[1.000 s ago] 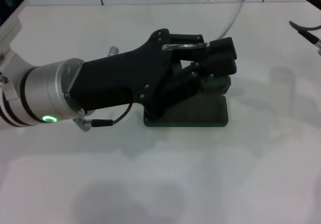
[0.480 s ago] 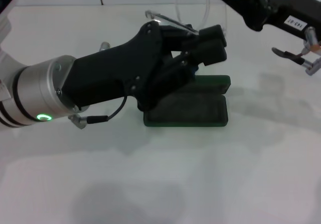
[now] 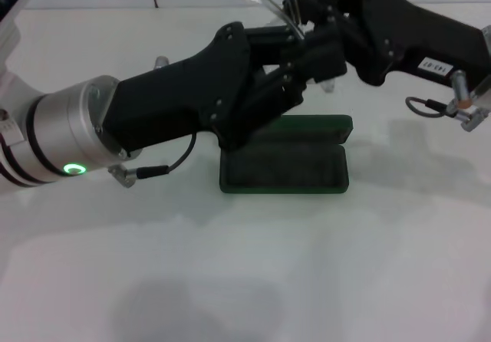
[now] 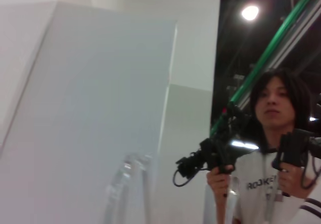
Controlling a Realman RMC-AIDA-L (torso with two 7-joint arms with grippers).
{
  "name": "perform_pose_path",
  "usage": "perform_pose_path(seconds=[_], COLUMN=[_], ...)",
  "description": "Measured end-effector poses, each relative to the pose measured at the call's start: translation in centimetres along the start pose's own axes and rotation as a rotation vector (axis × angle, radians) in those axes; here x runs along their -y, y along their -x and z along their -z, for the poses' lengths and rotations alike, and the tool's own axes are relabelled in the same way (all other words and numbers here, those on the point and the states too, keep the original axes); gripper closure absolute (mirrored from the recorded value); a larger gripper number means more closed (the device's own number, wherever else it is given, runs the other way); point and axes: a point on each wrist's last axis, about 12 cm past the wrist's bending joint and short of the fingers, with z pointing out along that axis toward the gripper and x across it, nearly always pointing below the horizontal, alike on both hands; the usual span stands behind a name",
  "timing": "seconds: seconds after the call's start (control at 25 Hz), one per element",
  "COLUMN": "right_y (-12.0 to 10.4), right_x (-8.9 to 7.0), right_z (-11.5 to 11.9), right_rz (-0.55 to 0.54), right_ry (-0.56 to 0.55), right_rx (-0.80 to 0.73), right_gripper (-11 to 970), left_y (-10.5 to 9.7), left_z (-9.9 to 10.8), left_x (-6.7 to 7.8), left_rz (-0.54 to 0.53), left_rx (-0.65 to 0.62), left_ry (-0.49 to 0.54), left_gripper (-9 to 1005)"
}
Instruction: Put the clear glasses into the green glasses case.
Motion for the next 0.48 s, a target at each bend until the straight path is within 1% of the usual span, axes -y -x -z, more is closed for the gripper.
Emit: perform_pose_path(seconds=[0.24,0.48], right_y=[-0.26,-0.33], right_x=[-0.15,-0.01], right_z=[-0.12,-0.04], right_rz=[0.026,0.039], right_ry=[0.019,0.006], right_rx=[-0.029,-0.037], right_gripper=[887,887], left_y=[-0.17,-0.21], left_z=[0.31,0.38], left_x=[-0.72,-1.02], left_rz=[0.015,0.013], left_rx=[0.016,0.014], left_ry=[0.077,0.103], left_gripper=[849,850])
